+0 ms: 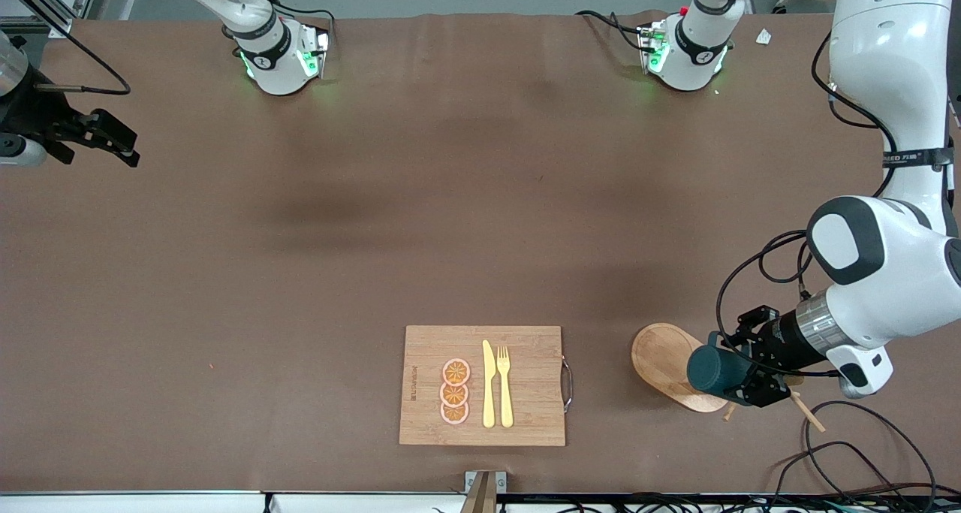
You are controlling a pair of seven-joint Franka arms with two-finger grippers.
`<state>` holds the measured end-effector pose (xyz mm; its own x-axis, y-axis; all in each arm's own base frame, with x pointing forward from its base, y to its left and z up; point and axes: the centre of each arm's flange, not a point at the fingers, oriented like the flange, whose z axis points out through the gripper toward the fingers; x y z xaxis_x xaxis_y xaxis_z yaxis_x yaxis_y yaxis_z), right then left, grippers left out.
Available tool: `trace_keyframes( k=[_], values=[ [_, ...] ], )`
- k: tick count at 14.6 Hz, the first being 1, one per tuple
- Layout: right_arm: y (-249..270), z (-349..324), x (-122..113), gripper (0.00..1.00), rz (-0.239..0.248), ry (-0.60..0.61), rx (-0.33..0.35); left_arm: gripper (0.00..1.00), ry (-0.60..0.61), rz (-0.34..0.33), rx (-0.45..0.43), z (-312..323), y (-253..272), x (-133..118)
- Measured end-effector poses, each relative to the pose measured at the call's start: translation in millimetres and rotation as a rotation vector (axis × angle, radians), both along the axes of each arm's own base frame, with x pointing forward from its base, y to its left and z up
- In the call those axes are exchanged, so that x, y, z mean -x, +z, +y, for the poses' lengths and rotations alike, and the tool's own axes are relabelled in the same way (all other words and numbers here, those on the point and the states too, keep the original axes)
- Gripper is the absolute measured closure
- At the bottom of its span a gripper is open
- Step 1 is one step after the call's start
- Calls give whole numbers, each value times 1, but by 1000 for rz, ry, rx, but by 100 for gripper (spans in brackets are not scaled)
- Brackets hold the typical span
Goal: Transfer cup from left to right arm and place
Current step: 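Close the left gripper around the teal mug body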
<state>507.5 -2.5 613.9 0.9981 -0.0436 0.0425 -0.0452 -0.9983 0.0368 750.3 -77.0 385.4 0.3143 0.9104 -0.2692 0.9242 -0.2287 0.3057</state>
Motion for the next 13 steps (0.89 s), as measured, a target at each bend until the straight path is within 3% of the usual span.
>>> trace_keyframes(
  k=[4,13],
  values=[
    [3,0,0,0,-1,21,1,15,2,1,2,0,-2,-1],
    [3,0,0,0,0,24,1,19,5,-1,10,0,-1,-1]
  ],
)
